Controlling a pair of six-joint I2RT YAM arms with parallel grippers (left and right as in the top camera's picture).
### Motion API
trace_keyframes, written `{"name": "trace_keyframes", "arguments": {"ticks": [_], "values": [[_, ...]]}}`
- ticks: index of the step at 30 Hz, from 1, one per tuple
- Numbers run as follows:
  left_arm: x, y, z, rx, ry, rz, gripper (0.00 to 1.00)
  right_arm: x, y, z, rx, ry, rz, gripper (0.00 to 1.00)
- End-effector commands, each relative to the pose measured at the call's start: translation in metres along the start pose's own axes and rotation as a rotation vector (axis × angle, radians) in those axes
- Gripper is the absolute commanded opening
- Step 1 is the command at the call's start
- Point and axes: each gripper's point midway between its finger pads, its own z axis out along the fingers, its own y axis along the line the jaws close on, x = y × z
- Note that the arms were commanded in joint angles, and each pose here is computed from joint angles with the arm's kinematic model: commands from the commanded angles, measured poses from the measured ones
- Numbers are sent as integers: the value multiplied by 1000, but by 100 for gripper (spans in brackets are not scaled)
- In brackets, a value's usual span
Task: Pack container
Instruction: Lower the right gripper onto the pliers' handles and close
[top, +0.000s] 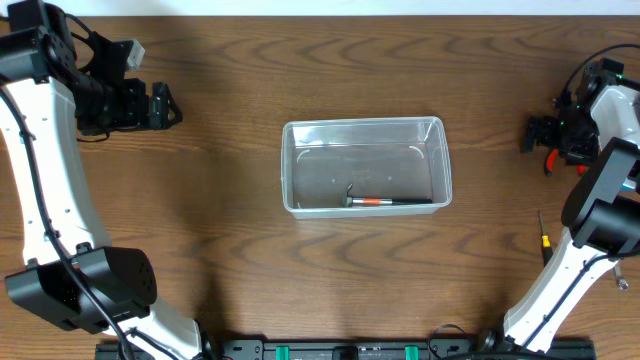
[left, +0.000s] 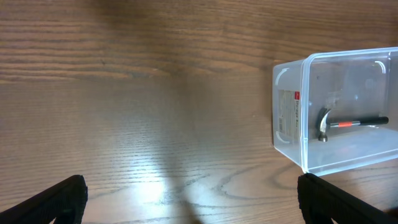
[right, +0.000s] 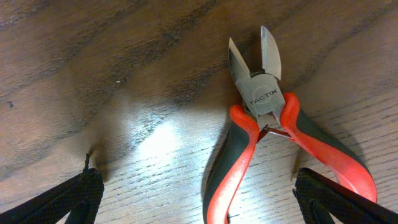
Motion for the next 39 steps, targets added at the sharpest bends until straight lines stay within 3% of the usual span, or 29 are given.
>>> {"name": "trace_keyframes", "arguments": {"ticks": [1,6,14,18,23,27,32,36,39], "values": [[3,2,-1,-7,7,5,98,4,0,6,-5,18,6,98],[3,2,-1,-7,8,5,98,4,1,6,-5,19,5,95],[3,2,-1,-7,7,5,98,6,1,6,-5,26,4,73],[3,2,0,-7,8,5,98,6,1,6,-5,26,5,54],[3,2,-1,-7,8,5,98,8,1,6,-5,35,5,41],[3,2,-1,-8,7,5,98,9,1,6,-5,39,12,33],[3,2,-1,-8,7,5,98,10,1,6,-6,44,16,32],[3,2,-1,-8,7,5,98,11,1,6,-6,49,16,17],[3,2,-1,-8,7,5,98,13,2,6,-6,57,16,12]]}}
